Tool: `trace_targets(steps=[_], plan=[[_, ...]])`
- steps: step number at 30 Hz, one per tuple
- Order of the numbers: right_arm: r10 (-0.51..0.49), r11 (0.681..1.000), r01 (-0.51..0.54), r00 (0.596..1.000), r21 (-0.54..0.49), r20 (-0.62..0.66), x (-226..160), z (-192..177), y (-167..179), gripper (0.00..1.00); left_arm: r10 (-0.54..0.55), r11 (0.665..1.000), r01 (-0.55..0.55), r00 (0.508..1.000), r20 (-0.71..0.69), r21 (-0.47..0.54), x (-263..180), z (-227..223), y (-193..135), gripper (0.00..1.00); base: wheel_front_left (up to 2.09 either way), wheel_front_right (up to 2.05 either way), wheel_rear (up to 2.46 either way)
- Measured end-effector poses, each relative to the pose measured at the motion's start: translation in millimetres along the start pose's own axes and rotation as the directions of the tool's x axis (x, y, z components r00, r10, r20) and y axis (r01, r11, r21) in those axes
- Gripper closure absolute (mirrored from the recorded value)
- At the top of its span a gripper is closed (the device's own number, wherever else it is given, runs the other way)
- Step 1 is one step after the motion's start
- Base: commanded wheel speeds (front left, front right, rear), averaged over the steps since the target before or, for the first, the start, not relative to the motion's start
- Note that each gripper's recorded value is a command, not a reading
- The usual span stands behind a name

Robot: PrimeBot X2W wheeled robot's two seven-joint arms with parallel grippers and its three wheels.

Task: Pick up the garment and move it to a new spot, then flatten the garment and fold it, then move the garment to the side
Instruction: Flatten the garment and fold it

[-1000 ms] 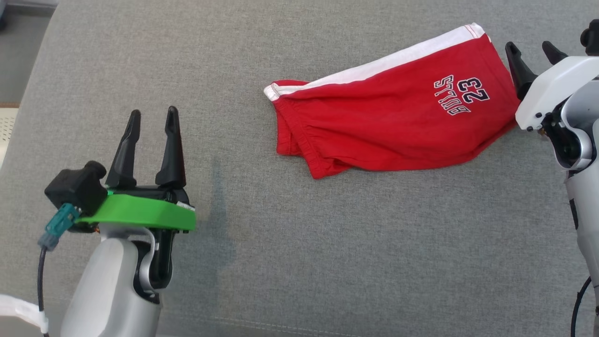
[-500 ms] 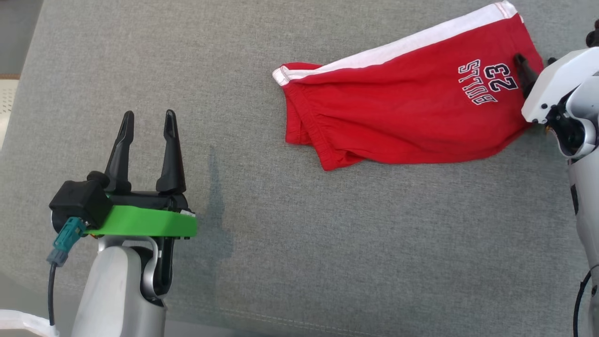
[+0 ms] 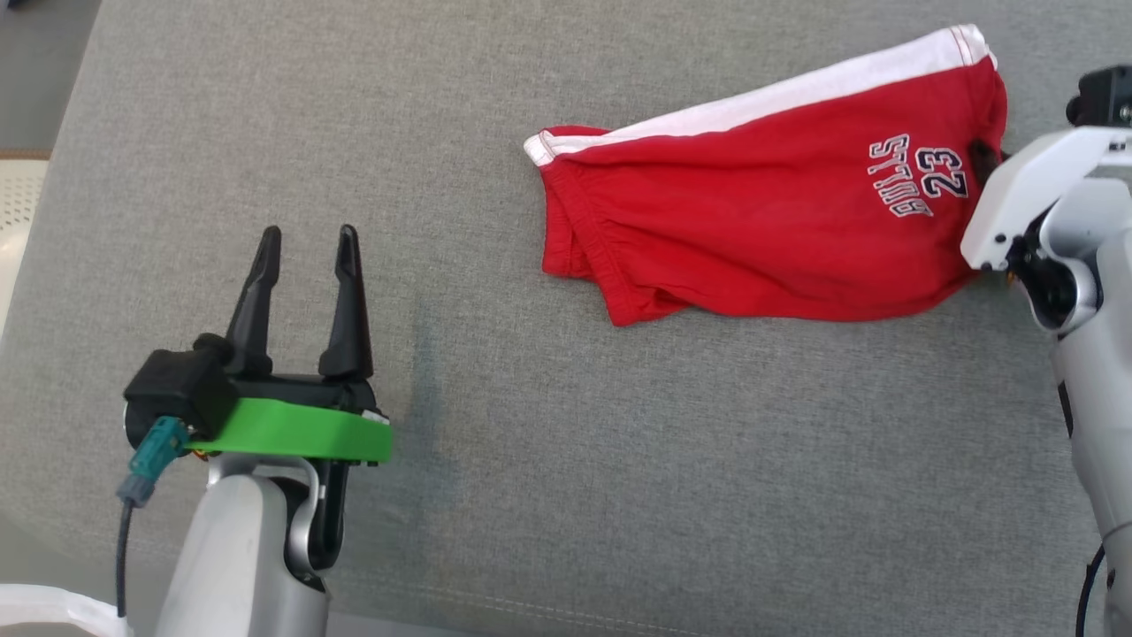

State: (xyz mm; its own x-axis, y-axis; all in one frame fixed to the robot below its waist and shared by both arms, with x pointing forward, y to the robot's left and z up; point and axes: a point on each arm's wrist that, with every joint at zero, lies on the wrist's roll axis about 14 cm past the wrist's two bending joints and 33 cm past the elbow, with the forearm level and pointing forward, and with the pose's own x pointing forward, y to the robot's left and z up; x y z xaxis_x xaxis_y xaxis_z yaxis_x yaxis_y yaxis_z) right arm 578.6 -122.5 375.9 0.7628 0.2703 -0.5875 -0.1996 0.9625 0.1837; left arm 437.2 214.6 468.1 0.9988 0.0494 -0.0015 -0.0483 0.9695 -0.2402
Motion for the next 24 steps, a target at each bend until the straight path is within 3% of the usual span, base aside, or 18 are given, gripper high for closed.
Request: trace_targets(steps=[9, 16, 19, 24], plan=[[-0.176, 0.983, 0.183, 0.963, -0.016, 0.205, -57, 30, -65, 1.0, -0.057, 0.998, 0.057, 0.998, 0.005, 0.0, -10, 4, -21, 0.0, 0.0, 0.0, 0.0], [-0.31, 0.935, 0.348, 0.895, -0.067, 0.32, -109, 63, -105, 1.0, -0.098, 0.995, 0.098, 0.995, 0.032, -0.01, -10, 14, -36, 0.0, 0.0, 0.0, 0.0], [-0.3, 0.928, 0.357, 0.885, -0.105, 0.357, -116, 78, -93, 1.0, -0.106, 0.994, 0.107, 0.994, 0.034, -0.012, -11, 15, -39, 0.0, 0.0, 0.0, 0.0], [-0.173, 0.948, 0.256, 0.912, -0.186, 0.372, -107, 90, -30, 1.0, -0.105, 0.994, 0.106, 0.994, 0.039, -0.012, -14, 18, -38, 0.0, 0.0, 0.0, 0.0]])
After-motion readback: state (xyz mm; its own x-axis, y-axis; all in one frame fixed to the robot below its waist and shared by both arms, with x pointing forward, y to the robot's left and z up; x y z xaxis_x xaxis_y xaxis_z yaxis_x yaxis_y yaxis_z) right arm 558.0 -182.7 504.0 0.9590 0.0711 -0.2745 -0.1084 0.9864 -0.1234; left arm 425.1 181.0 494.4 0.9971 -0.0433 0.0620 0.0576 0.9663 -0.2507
